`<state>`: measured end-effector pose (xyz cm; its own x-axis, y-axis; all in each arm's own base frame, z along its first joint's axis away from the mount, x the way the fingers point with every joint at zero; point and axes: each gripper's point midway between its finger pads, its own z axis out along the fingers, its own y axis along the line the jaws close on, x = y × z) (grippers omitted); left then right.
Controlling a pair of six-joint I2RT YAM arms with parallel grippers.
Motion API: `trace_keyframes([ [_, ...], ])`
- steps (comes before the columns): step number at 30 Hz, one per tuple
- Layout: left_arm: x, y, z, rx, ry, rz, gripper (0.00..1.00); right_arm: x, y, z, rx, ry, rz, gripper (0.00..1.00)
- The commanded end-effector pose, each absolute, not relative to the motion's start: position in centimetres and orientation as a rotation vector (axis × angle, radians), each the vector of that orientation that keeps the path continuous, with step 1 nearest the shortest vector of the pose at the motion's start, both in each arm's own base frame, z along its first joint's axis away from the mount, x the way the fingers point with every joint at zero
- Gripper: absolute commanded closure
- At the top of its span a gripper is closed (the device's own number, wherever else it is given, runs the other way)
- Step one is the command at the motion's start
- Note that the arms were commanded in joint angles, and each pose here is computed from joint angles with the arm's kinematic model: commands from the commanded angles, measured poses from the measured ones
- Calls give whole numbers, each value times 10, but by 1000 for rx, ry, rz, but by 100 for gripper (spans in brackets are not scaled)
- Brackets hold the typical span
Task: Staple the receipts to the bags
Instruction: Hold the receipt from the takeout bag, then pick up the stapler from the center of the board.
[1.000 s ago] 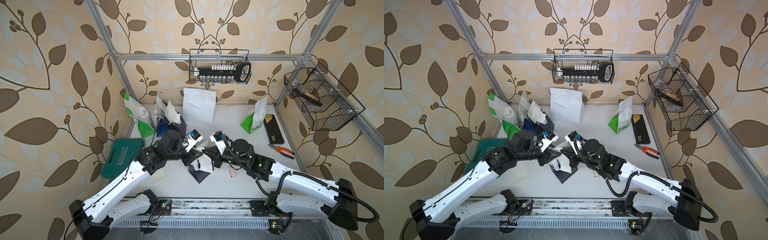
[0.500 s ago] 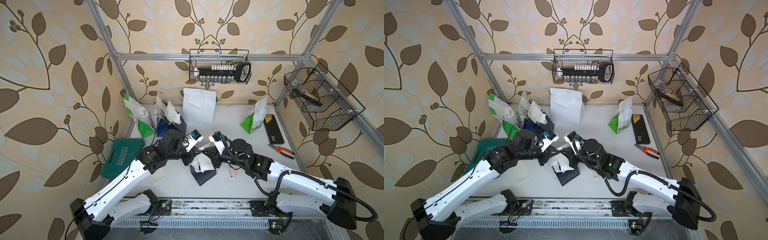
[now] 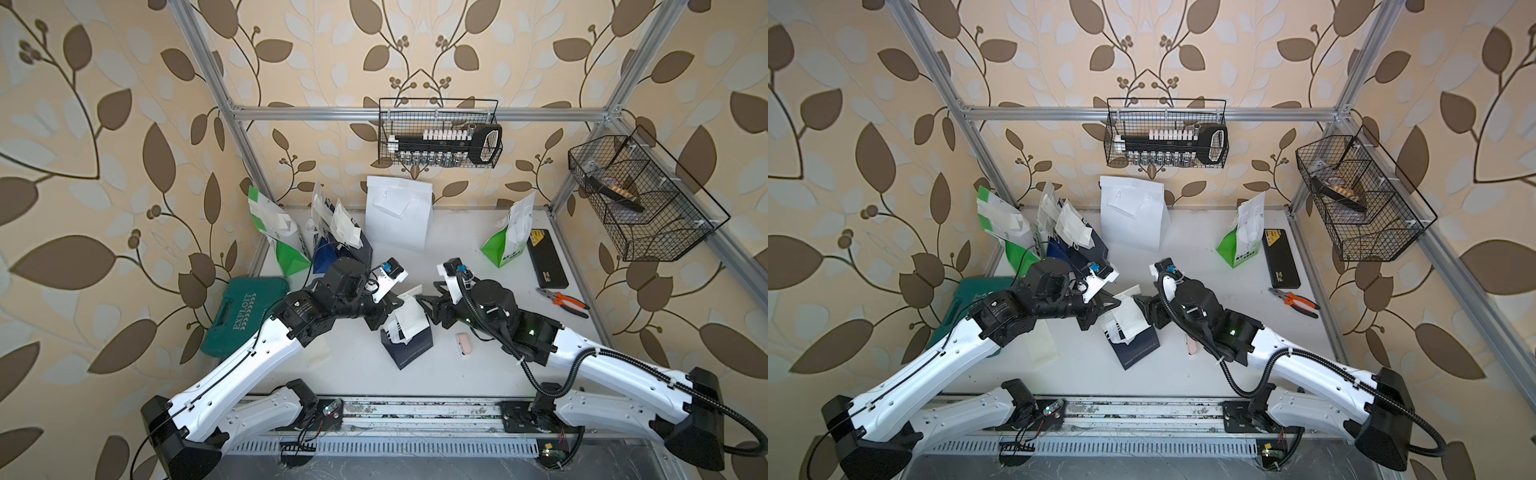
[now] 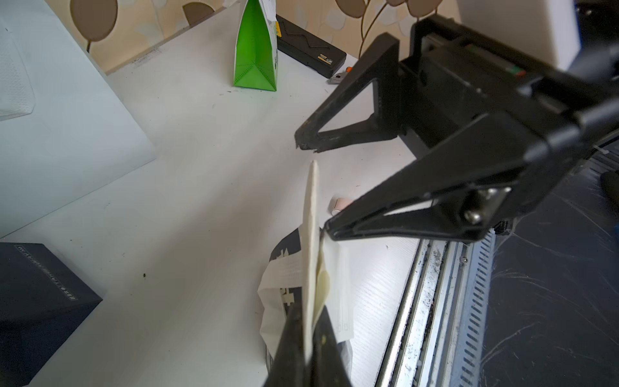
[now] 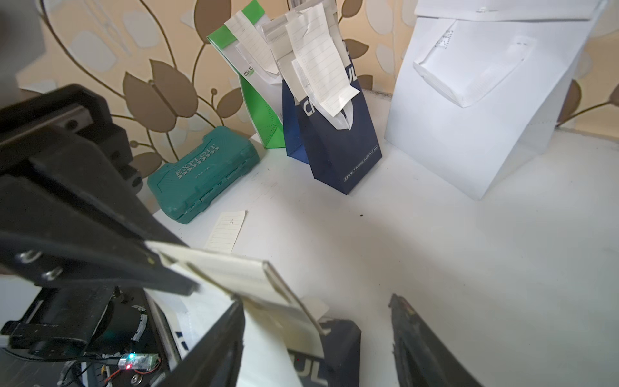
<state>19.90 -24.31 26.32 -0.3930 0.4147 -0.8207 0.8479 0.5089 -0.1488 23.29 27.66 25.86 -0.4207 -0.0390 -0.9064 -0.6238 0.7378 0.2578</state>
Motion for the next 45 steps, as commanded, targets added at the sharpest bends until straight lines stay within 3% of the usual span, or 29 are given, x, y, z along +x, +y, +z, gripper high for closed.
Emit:
trace_keyframes([
  [1,192,-250,283,1069,1938,-784,100,219,282,276,-566,1831,818,19],
  [7,176,-258,292,1126,1896,-897,100,226,297,268,-600,1872,804,14],
  [15,169,-260,285,1168,1920,-937,100,265,264,271,-345,1916,622,31],
  [19,178,-256,285,1120,1934,-887,100,283,230,260,-184,2006,495,27],
  [23,189,-250,286,1039,1973,-825,100,281,196,231,-63,2150,424,23],
  [28,202,-244,282,934,2062,-766,100,254,169,152,28,2490,357,24],
  [34,202,-246,287,906,2081,-794,100,219,167,72,-31,2854,228,25],
  [45,216,-243,269,856,2187,-713,100,214,158,28,-144,3051,-51,35],
])
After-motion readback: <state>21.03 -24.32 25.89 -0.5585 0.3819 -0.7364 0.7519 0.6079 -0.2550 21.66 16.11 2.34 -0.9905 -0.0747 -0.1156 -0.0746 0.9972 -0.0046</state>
